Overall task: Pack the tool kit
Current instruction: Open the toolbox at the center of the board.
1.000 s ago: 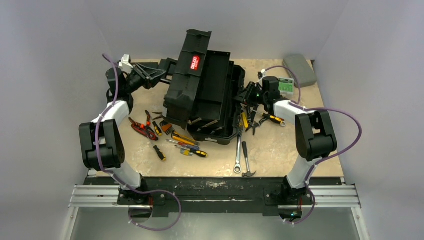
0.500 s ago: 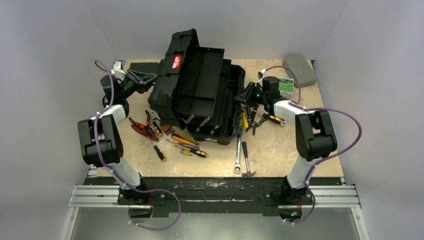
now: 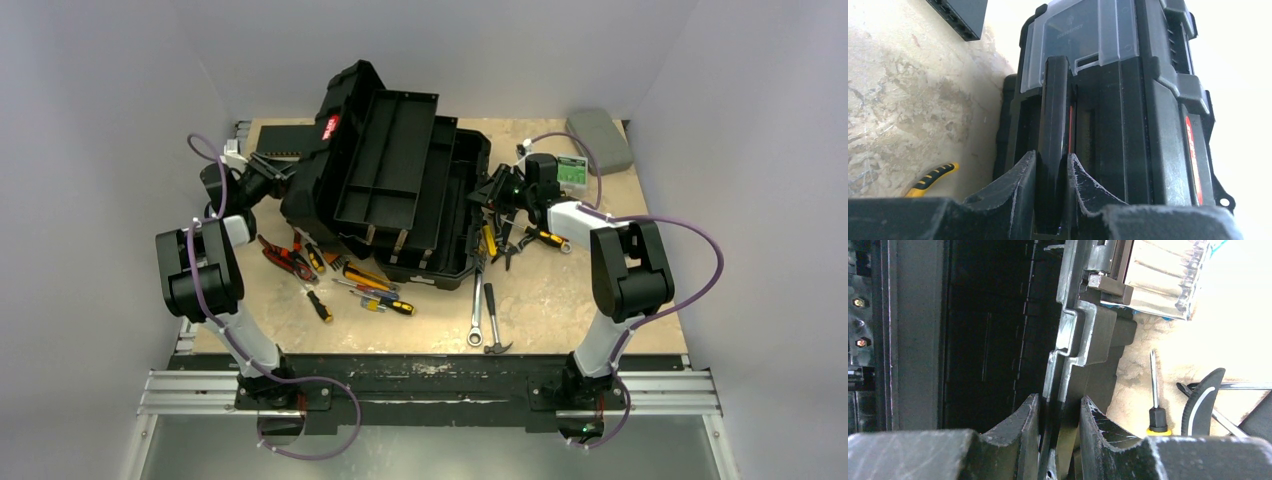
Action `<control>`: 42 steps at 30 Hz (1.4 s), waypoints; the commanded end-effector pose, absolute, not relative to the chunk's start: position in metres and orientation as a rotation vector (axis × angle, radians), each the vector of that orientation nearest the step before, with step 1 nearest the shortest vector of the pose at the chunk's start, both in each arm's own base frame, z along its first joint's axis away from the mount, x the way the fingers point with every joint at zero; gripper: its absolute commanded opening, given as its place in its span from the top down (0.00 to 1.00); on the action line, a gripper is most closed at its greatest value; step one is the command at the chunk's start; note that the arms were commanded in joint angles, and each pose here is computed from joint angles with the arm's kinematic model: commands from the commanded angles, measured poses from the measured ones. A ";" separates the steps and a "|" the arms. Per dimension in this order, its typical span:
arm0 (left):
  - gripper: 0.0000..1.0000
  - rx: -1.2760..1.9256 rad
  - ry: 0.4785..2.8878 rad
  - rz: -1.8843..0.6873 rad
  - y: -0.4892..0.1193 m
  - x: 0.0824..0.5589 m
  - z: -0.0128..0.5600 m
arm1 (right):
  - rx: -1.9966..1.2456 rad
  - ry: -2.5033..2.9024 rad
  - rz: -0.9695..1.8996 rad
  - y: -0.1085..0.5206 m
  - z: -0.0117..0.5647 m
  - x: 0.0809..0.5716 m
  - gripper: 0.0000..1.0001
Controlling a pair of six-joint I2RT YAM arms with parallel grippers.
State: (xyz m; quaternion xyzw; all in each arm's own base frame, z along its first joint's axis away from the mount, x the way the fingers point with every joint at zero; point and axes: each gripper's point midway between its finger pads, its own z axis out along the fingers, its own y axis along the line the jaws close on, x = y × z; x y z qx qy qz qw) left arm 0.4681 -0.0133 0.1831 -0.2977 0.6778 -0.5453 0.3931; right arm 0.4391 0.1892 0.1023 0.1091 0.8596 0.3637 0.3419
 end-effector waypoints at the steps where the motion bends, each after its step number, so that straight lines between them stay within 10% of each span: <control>1: 1.00 -0.720 1.730 -1.287 -0.003 0.470 0.177 | 0.321 2.252 0.806 0.165 0.077 0.446 1.00; 28: 1.00 -0.662 1.942 -1.164 -0.033 0.548 0.165 | 0.473 2.153 0.770 0.133 0.119 0.529 1.00; 34: 0.57 -0.774 1.913 -1.087 0.004 0.531 0.163 | 0.460 2.143 0.796 0.135 0.124 0.526 1.00; 42: 0.47 -0.933 1.791 -0.958 0.062 0.502 0.167 | 0.456 2.138 0.815 0.138 0.124 0.525 1.00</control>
